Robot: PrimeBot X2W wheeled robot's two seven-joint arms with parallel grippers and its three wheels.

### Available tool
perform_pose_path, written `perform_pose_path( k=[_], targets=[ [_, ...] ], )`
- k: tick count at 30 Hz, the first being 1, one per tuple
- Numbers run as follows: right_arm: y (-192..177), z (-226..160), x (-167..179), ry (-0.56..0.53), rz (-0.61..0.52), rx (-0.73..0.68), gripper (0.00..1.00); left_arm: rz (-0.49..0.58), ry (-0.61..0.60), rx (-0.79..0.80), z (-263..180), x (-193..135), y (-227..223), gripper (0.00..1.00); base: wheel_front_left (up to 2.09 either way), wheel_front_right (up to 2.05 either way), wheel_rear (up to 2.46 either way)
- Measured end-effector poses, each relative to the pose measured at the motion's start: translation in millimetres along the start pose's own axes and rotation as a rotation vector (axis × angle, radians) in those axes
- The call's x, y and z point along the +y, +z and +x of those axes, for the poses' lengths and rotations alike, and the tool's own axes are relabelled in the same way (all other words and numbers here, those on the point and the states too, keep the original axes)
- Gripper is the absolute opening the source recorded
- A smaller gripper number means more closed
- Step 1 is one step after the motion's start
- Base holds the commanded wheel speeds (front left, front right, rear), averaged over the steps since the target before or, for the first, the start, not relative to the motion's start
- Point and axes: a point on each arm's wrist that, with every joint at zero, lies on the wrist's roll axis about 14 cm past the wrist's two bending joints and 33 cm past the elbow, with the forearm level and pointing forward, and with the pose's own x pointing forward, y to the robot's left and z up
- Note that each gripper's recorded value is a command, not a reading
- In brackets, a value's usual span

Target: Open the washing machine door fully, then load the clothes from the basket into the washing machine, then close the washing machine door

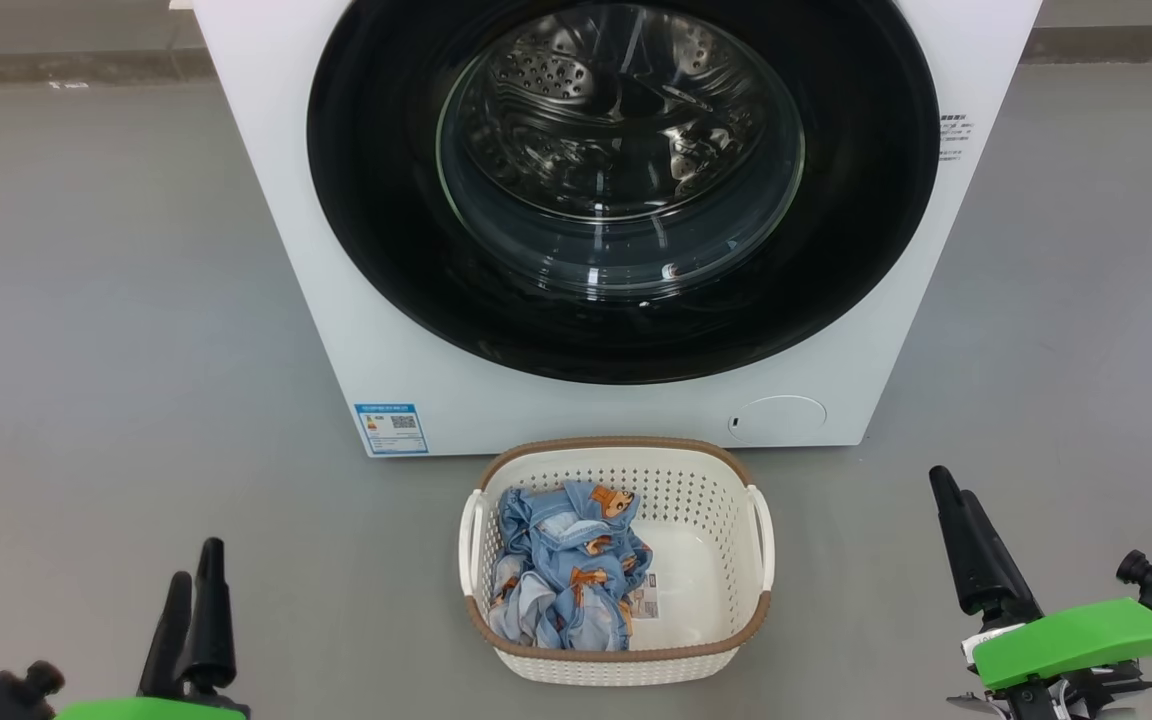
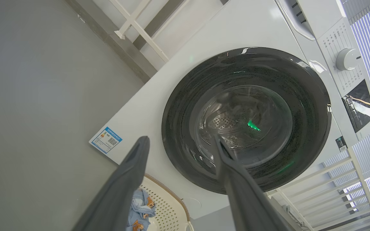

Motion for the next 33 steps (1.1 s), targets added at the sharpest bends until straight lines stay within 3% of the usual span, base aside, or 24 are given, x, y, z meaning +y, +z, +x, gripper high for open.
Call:
perform_pose_path(
  k=[12, 33],
  targets=[
    [-3, 2, 3, 0.023, -0.207, 0.015, 1.0, 0.256, -0.035, -0.004, 1, -6, 2, 1.0, 0.0, 0.0, 0.0],
    [-8, 1, 8, 0.079, -0.487, 0.025, 1.0, 0.467, -0.076, -0.055, -2, -17, 6, 1.0, 0.0, 0.0, 0.0]
  ],
)
